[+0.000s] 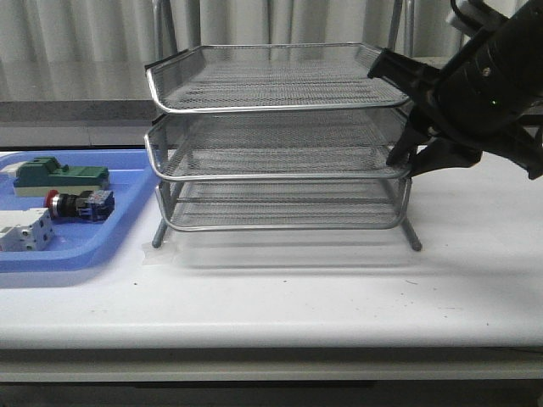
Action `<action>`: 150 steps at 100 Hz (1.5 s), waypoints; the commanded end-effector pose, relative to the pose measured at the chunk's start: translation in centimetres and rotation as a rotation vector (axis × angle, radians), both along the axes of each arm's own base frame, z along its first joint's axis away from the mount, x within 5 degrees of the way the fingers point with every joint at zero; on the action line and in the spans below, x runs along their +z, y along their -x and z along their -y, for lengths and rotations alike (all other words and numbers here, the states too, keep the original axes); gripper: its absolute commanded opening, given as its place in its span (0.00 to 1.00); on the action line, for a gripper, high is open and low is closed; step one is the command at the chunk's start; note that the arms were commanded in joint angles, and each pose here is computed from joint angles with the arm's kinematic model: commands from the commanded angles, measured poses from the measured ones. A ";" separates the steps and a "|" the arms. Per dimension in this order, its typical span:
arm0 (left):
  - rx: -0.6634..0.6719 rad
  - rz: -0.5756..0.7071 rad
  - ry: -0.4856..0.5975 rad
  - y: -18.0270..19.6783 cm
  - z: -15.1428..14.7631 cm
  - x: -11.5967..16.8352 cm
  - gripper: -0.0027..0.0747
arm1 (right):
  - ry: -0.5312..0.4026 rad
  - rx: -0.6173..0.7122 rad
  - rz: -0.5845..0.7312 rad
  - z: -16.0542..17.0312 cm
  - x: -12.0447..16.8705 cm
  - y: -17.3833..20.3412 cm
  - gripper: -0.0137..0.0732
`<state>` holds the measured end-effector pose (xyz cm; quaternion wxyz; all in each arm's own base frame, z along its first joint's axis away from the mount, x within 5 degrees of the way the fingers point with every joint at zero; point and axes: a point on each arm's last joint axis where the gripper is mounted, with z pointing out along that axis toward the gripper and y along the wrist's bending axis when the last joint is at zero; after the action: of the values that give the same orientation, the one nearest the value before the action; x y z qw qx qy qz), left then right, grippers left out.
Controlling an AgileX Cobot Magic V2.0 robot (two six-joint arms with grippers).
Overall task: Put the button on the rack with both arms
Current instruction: 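Grasp the middle mesh tray's edge with the right gripper and pull it toward the robot, then open the right gripper and withdraw it from the tray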
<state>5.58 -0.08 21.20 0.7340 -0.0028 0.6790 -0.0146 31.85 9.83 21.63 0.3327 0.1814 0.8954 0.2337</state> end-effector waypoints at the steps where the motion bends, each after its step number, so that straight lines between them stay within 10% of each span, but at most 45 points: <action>1: -0.011 0.064 0.010 0.1 0.1 -0.7 0.01 | -0.017 -0.012 0.087 0.0 2.3 -0.3 0.28; 23: -0.011 0.064 0.010 0.1 0.1 -0.7 0.01 | -0.023 0.009 0.054 -0.1 2.1 0.0 0.11; 131: -0.011 0.064 0.010 0.1 0.1 -0.7 0.01 | 0.028 0.061 -0.035 1.9 -0.5 9.3 0.11; 150: -0.011 0.064 0.010 0.1 0.1 -0.7 0.01 | 0.033 0.050 -0.014 2.0 -0.4 9.2 0.25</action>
<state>5.58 -0.08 21.20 0.7340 -0.0028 0.6790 -0.0146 22.57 8.31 20.64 0.2986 0.1620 0.9112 0.2331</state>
